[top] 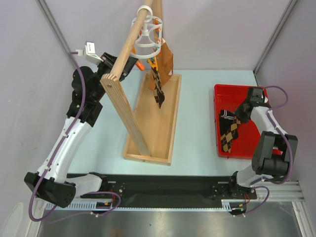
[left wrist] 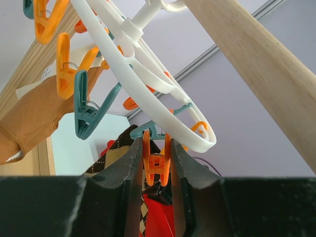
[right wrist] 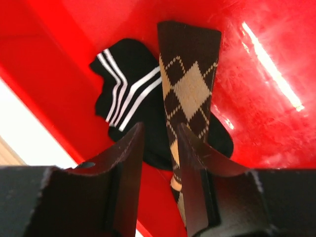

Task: Clip the socks to the hanger
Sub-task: Pick up the sock from the bin.

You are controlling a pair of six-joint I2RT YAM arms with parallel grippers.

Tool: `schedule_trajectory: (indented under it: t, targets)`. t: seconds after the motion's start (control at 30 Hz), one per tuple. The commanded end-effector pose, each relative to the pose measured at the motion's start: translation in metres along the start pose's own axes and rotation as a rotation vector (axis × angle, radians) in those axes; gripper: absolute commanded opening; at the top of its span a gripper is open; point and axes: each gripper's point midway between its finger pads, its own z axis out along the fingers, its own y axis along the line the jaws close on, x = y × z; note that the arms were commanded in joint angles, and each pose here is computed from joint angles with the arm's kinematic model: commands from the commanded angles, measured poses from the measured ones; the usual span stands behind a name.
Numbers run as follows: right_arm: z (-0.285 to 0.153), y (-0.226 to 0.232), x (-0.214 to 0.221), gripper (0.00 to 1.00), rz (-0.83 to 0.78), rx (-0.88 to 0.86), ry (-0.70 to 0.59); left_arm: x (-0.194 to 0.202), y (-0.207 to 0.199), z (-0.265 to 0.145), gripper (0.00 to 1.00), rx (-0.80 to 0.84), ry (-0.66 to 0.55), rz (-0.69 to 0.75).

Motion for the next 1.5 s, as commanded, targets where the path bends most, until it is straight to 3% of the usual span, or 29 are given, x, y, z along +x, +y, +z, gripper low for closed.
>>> schedule_trajectory:
  t: [0.0, 0.43, 0.63, 0.67, 0.77, 0.9, 1.1, 1.2, 1.27, 1.47]
  targets:
    - [0.014, 0.01, -0.028, 0.37, 0.031, 0.028, -0.097, -0.003, -0.011, -0.008, 0.0, 0.032, -0.012, 0.0]
    - [0.057, -0.002, -0.019, 0.37, 0.034, 0.125, -0.055, -0.002, -0.011, -0.009, 0.0, 0.029, -0.009, 0.007]
    - [0.059, -0.002, -0.02, 0.15, 0.023, 0.121, -0.054, -0.002, -0.01, -0.009, 0.0, 0.023, -0.009, 0.012]
    - [0.058, -0.003, -0.021, 0.03, 0.023, 0.118, -0.051, -0.002, -0.01, -0.01, 0.0, 0.024, -0.007, 0.013]
    - [0.044, -0.001, -0.032, 0.0, 0.009, 0.116, -0.091, -0.001, -0.009, -0.011, 0.0, 0.023, -0.006, 0.012]
    - [-0.004, 0.023, -0.058, 0.0, -0.061, -0.006, -0.172, -0.002, -0.011, -0.012, 0.0, 0.026, -0.007, 0.013]
    - [-0.125, 0.091, -0.078, 0.0, -0.234, -0.332, -0.362, -0.001, -0.01, -0.014, 0.0, 0.024, -0.001, 0.022]
    - [-0.162, 0.123, -0.056, 0.0, -0.35, -0.428, -0.337, -0.002, -0.01, -0.017, 0.0, 0.02, -0.006, 0.03]
    - [-0.201, 0.164, -0.026, 0.0, -0.455, -0.609, -0.294, -0.002, -0.011, -0.017, 0.0, 0.02, -0.008, 0.029]
    - [-0.28, 0.223, 0.046, 0.0, -0.632, -0.886, -0.252, -0.003, -0.014, -0.018, 0.0, 0.029, -0.007, 0.024]
